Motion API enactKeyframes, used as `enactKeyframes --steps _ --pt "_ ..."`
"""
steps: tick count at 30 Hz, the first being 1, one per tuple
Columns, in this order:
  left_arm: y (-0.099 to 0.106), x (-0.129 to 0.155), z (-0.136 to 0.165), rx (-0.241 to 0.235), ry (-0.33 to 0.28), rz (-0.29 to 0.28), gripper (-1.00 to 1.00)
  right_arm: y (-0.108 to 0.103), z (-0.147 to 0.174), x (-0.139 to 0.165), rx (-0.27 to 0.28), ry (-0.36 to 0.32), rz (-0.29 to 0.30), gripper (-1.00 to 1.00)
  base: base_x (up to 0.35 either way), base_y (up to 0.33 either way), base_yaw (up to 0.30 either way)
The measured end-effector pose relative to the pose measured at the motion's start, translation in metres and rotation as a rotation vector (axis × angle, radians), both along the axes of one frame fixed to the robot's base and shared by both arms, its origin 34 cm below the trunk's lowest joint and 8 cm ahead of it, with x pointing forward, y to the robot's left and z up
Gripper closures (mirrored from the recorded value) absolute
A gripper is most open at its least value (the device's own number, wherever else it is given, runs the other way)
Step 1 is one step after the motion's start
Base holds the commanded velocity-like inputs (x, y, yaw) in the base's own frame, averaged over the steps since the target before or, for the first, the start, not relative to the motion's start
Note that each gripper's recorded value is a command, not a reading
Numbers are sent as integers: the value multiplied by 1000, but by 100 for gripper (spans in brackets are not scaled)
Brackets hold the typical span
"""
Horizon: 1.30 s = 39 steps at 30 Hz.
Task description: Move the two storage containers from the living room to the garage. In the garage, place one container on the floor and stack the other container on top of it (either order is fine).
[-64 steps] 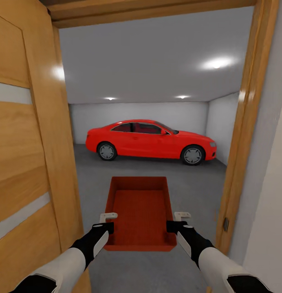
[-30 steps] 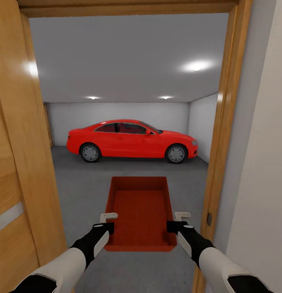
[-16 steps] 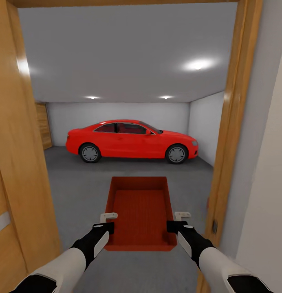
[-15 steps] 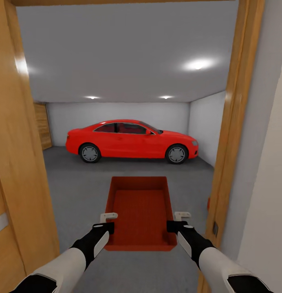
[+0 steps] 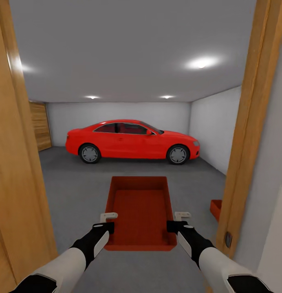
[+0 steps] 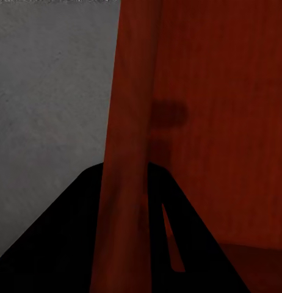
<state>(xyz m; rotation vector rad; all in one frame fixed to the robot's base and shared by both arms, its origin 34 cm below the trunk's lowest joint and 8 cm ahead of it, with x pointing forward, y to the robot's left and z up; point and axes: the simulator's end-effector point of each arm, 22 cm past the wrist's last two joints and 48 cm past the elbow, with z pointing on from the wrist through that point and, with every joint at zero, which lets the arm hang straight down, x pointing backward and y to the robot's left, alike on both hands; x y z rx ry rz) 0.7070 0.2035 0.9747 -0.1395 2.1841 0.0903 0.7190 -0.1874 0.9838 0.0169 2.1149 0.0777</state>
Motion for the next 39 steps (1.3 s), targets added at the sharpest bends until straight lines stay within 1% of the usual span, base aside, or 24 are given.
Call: enactKeyframes --steps 6,14,39 --pt "0 0 0 0 0 0 100 0 0 0 0 0 0 100 172 122 0" --pt "0 0 0 -1 0 0 100 0 0 0 -1 0 0 100 156 15 0" --pt "0 -1 -2 -5 4 2 100 0 -1 -1 -3 4 1 100 314 0 0"
